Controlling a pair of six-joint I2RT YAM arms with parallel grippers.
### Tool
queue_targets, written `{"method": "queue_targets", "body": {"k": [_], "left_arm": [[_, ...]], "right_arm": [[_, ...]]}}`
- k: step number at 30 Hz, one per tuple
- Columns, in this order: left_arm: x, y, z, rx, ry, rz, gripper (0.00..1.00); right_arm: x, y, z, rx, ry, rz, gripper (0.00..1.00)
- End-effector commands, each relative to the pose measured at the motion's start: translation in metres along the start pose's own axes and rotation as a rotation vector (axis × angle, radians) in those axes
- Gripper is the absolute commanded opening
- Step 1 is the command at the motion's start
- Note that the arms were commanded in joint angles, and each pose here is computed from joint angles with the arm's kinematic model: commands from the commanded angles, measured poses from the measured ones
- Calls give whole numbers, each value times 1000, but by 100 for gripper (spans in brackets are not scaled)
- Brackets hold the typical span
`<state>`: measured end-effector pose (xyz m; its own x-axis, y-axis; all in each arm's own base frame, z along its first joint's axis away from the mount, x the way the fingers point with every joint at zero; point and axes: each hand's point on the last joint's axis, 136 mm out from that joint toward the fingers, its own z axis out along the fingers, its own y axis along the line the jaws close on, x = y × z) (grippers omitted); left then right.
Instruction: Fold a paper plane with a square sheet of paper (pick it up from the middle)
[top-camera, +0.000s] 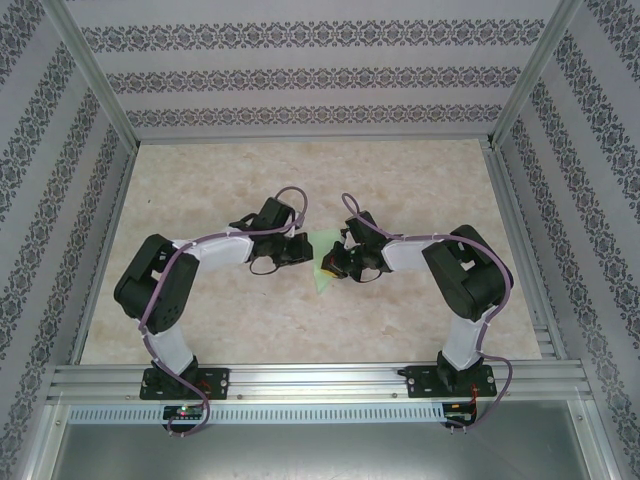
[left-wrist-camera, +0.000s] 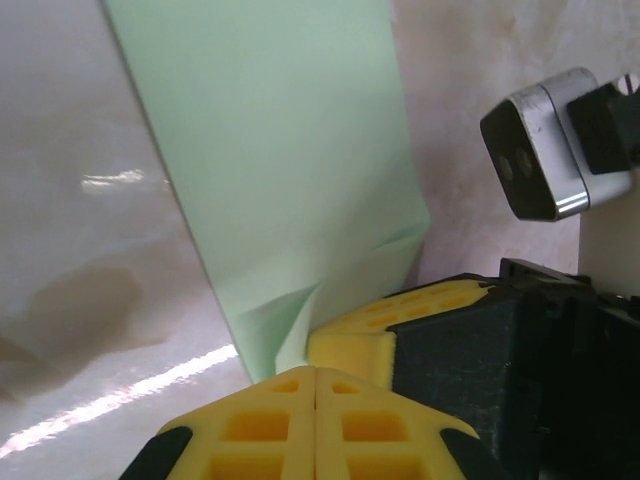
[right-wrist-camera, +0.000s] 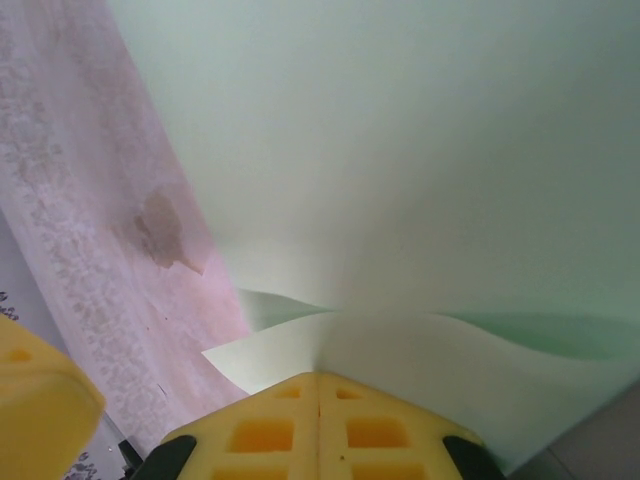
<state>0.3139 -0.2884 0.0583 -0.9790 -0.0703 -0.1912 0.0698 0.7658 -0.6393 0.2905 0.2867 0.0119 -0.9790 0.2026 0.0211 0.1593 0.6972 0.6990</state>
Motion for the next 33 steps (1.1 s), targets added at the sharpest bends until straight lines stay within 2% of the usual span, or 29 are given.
{"method": "queue_targets", "body": {"k": [1,24,33], "left_arm": [[7,-10,11,40,26,14,5],[15,16,39,-77,76,-13,1],[27,42,39,-201,101,-15,0]], "right_arm": [[12,-49,7,145,27,66,0],[10,-42,5,113,22,51,0],[-3,-13,-15,24,-42,-29,0]]}}
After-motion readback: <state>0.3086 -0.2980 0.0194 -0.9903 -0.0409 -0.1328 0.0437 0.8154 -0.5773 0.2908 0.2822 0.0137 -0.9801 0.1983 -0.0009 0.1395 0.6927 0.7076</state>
